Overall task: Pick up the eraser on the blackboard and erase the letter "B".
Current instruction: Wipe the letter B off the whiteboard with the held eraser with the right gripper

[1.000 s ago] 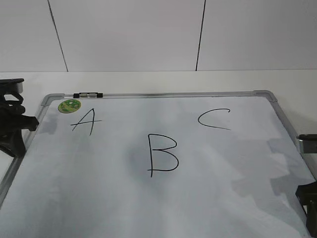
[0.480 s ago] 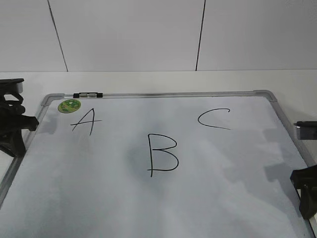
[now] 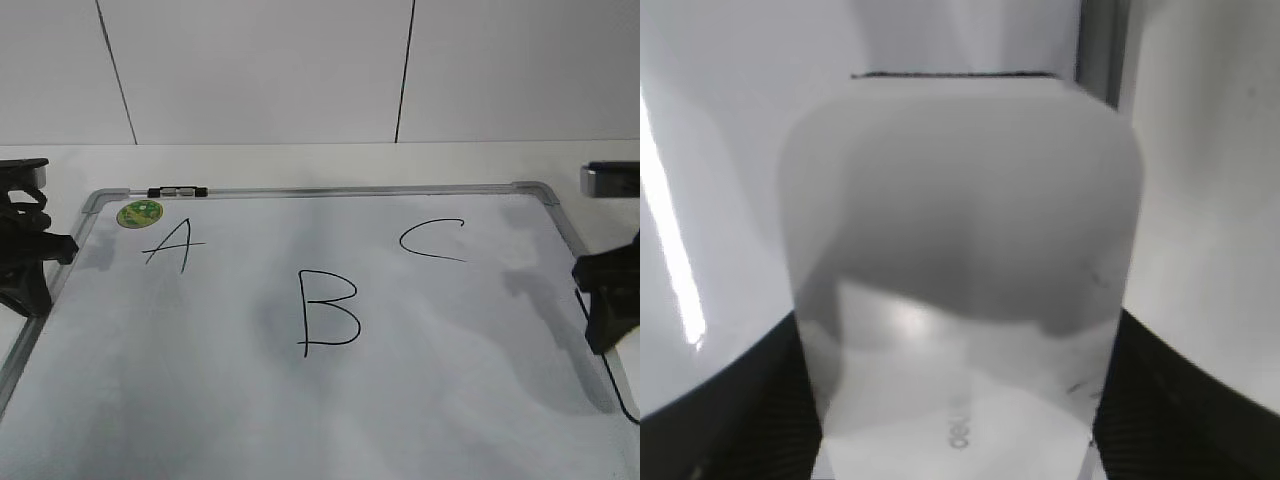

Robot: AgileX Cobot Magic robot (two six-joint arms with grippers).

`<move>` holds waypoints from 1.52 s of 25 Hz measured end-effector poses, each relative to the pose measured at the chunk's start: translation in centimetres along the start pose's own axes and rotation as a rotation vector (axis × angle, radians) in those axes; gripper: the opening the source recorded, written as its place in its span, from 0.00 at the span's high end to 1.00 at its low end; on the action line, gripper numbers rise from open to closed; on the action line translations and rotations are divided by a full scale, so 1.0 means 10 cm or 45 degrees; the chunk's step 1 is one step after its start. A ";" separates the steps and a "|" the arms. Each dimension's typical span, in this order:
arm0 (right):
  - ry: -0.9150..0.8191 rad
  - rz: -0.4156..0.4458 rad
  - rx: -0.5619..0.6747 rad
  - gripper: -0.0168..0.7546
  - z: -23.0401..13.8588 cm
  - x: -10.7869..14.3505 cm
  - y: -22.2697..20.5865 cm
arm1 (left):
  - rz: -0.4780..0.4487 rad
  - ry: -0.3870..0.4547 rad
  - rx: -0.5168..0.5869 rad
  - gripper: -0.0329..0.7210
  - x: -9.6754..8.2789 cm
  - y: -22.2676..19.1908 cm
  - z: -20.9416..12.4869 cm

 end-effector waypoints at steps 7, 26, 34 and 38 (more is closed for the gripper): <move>0.127 0.005 -0.167 0.26 0.26 0.34 0.40 | 0.000 0.000 0.002 0.91 0.00 0.00 0.00; 0.486 0.045 -0.253 0.26 1.10 1.70 0.37 | 0.006 -0.004 0.037 0.91 0.00 0.01 -0.03; 0.572 0.042 -0.075 0.26 1.16 2.06 -0.27 | 0.011 -0.008 0.048 0.91 0.01 0.01 -0.04; 0.612 0.047 -0.022 0.26 1.14 2.15 -0.43 | 0.011 -0.008 0.055 0.91 0.01 0.01 -0.05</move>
Point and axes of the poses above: a point on each arm's last joint axis where the gripper is mounted, y pointing back along that axis away from the gripper, x along the wrist's bending axis when the last joint is at zero, z = x × y, the point moved 3 cm from there along -y, pointing out along that axis toward the gripper, and after that the axes turned 7 degrees about y, right-handed, at the moved point
